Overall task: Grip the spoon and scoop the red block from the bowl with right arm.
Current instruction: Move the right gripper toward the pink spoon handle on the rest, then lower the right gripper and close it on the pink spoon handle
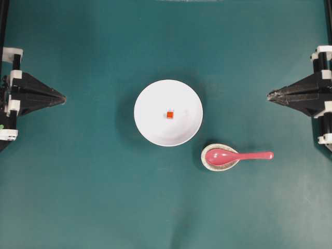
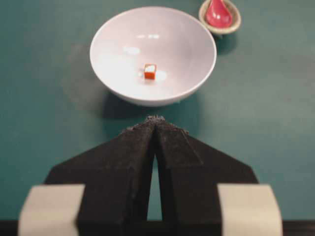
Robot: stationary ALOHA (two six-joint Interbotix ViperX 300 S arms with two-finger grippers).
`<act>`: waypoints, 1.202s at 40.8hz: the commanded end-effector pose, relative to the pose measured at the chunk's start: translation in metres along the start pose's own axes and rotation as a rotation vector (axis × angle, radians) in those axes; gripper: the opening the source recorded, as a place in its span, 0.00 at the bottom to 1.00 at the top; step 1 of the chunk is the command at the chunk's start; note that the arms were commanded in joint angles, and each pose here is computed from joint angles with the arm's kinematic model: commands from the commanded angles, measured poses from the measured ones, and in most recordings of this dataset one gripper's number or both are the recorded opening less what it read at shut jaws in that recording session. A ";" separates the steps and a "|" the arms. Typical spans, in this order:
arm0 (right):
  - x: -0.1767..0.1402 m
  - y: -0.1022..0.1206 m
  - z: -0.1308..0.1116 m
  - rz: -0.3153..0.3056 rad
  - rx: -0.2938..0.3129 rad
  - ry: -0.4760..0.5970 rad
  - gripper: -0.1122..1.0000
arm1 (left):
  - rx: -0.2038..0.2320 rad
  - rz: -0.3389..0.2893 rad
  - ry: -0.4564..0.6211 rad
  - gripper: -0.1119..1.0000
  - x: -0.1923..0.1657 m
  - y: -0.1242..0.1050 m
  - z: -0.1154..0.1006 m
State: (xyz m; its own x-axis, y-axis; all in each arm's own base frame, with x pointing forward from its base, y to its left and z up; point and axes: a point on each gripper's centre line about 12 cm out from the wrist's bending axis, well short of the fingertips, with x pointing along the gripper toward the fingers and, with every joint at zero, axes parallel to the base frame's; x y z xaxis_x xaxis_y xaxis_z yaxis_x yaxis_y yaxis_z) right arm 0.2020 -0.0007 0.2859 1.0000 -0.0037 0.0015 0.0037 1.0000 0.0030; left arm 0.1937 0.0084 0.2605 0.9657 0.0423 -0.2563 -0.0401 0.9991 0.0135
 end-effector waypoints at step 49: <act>-0.009 0.035 -0.135 0.058 0.214 0.125 0.41 | 0.003 0.032 0.051 0.10 0.001 0.007 0.000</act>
State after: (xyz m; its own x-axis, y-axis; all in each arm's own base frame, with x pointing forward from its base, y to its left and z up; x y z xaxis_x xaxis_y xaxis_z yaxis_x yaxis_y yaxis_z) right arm 0.1884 0.0301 0.1515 0.9896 0.0693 -0.1258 -0.0423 0.9778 0.2053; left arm 0.1912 0.0138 0.2524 0.9436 0.0690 -0.3238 -0.0658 0.9976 0.0209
